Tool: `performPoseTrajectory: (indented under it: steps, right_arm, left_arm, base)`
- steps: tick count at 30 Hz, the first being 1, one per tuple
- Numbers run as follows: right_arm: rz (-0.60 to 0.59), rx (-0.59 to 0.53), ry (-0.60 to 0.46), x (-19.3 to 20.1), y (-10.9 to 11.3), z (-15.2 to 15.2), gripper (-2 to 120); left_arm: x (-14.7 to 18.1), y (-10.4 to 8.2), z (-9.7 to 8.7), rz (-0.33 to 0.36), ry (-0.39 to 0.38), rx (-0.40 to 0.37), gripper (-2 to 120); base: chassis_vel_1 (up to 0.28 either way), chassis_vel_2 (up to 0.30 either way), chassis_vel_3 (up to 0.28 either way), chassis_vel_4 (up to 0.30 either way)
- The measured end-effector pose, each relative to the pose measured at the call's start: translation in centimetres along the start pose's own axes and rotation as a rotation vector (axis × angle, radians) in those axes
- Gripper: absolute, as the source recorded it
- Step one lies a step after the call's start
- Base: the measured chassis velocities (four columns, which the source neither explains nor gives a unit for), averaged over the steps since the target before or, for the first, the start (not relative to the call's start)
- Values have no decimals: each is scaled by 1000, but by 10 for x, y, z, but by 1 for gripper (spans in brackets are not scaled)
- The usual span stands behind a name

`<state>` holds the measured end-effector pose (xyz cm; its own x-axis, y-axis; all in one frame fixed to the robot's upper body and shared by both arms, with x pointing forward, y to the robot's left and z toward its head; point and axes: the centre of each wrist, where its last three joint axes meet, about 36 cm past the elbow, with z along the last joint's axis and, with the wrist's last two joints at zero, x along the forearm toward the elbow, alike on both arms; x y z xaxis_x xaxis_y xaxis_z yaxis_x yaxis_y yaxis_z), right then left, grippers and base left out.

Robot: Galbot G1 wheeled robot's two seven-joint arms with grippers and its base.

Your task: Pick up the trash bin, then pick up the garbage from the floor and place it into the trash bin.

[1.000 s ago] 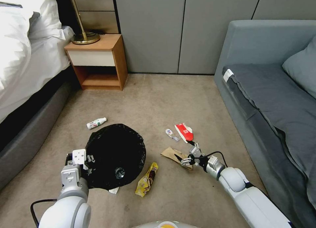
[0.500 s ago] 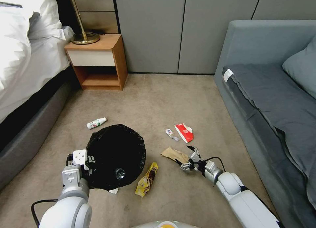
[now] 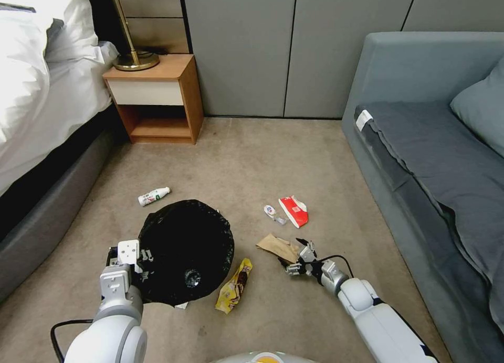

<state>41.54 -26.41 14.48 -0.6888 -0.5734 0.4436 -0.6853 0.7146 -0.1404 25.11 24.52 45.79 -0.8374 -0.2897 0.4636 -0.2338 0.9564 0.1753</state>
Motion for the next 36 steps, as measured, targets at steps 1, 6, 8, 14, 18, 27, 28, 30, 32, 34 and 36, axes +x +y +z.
performPoseTrajectory:
  steps: [1, 6, 8, 14, 18, 27, 28, 30, 32, 34, 36]
  right_arm:
    - [0, -5, 8, -2, 1, 3, 100]
    - [4, -16, 29, -3, -1, 20, 94]
    - [7, -17, 31, -2, -3, 23, 90]
    - [16, -20, 23, 1, -6, 23, 70]
    - [26, -23, 10, 2, -8, 20, 56]
    - [43, -20, -13, 3, -12, 11, 27]
    - [46, -19, -17, 4, -13, 10, 21]
    - [52, -20, -24, 5, -14, 8, 13]
    - [55, -21, -27, 6, -14, 7, 8]
    - [59, -22, -32, 8, -15, 6, 2]
    - [61, -22, -36, 9, -15, 6, 0]
  left_arm:
    - [0, 0, 0, 0, 1, -1, 1]
    - [1, 0, 2, -1, 6, -5, 1]
    - [1, 0, 2, -1, 6, -6, 1]
    - [0, -1, 3, 3, 7, -7, 1]
    - [0, -2, 3, 5, 5, -6, 1]
    - [-1, -1, 2, 2, 3, -6, 1]
    - [-1, -1, 2, 3, 2, -5, 1]
    - [-1, -2, 2, 5, 2, -4, 1]
    - [-1, -2, 2, 5, 2, -4, 1]
    - [-1, -2, 2, 5, 1, -4, 1]
    - [-1, -2, 2, 6, 1, -4, 1]
  base:
    - [0, 0, 0, 0]
    - [0, 0, 0, 0]
    - [0, 0, 0, 0]
    - [0, 0, 0, 0]
    - [0, 0, 0, 0]
    - [0, 0, 0, 0]
    - [0, 0, 0, 0]
    - [0, 0, 0, 0]
    - [0, 0, 0, 0]
    - [0, 0, 0, 0]
    - [0, 0, 0, 0]
